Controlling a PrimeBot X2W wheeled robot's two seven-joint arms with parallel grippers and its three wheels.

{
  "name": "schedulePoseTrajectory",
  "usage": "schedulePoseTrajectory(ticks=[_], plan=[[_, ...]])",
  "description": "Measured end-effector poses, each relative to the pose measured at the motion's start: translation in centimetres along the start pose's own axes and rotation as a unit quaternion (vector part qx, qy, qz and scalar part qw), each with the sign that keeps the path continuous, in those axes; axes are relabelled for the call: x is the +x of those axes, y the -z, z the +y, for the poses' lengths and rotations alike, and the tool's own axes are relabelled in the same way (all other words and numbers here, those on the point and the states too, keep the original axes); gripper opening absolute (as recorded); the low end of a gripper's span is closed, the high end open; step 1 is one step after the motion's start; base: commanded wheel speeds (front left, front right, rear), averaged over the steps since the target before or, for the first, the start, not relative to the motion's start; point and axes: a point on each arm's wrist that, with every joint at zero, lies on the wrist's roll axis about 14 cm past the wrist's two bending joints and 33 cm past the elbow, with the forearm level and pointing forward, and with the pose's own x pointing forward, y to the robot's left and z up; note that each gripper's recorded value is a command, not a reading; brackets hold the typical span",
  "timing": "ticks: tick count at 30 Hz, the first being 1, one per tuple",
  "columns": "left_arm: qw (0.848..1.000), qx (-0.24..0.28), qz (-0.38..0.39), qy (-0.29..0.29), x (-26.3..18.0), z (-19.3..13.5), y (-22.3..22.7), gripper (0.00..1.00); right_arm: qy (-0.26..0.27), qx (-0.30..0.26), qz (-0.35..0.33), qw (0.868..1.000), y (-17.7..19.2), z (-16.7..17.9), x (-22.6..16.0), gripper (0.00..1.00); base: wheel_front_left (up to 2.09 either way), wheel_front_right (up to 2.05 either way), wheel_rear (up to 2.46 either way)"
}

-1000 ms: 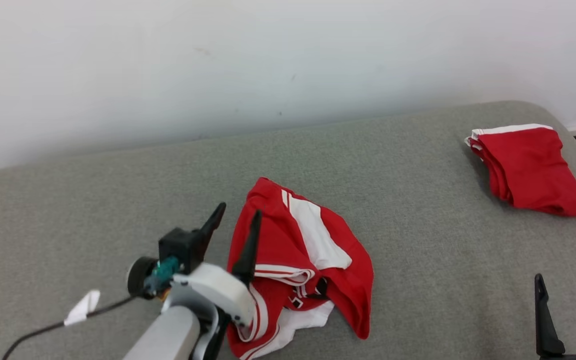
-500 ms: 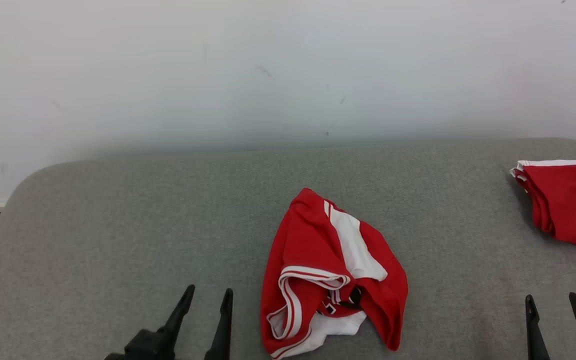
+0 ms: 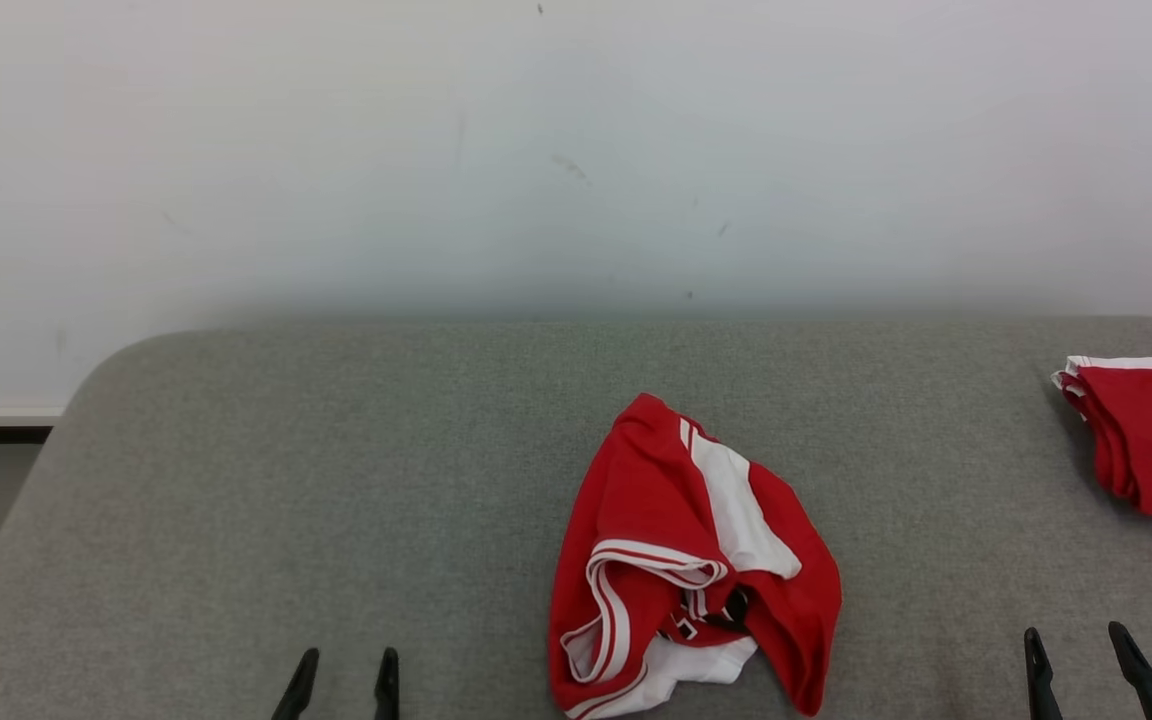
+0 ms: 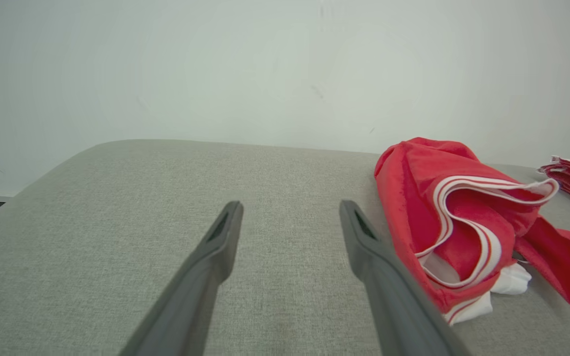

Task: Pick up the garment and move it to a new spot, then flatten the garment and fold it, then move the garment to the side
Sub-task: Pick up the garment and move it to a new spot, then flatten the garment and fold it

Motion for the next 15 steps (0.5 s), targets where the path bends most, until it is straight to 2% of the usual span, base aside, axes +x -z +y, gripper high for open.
schedulePoseTrajectory(ticks=[15], plan=[[1.000,-0.004,-0.002,-0.006,-1.02,0.51,-0.04,1.00,0.002,0.010,-0.006,1.000,-0.26,0.00,-0.46,1.00,0.00,0.00,0.00]])
